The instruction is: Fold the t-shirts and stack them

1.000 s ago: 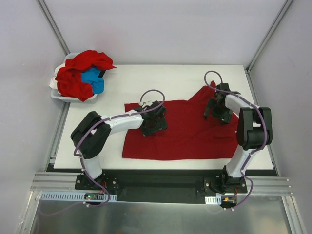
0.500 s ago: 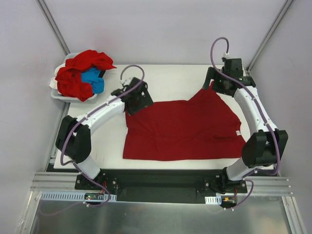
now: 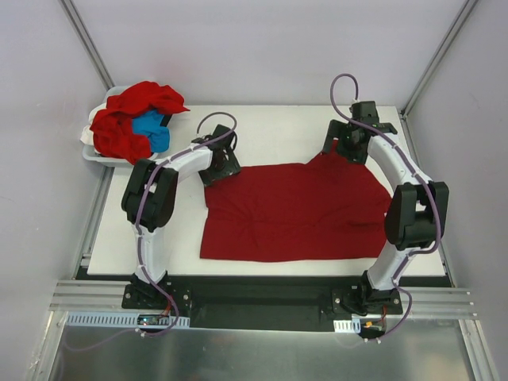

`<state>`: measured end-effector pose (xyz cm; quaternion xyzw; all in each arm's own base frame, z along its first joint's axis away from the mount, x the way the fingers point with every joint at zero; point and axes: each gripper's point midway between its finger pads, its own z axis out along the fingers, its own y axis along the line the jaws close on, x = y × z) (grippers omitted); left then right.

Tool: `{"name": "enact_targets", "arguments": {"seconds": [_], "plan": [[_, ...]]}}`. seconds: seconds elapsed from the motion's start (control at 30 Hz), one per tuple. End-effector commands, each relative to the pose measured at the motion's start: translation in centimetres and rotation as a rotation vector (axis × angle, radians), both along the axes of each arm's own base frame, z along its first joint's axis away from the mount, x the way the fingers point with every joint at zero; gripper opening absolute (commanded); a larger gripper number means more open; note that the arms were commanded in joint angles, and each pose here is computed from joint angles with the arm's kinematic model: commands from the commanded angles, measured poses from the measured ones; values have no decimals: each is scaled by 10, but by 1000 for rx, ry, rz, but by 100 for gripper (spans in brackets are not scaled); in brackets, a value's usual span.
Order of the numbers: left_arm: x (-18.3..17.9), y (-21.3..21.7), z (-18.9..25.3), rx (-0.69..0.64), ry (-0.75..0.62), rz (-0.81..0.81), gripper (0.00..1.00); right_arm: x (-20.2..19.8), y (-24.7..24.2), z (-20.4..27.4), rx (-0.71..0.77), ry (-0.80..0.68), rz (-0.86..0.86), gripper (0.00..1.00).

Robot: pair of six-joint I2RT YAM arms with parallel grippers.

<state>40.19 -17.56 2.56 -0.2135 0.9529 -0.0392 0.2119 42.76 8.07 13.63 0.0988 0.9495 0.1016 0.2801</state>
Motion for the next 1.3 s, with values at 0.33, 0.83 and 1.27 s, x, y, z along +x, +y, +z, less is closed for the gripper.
{"name": "enact_targets", "arguments": {"seconds": [0.33, 0.83, 1.27], "plan": [[48, -5, -15, -36, -35, -54, 85, 14, -18, 2, -24, 1, -48, 96], [68, 48, 95, 76, -233, -89, 72, 32, -19, 28, 9, -55, -24, 96], [97, 63, 38, 143, -91, -61, 66, 30, -29, 12, -39, -9, -35, 96]]}}
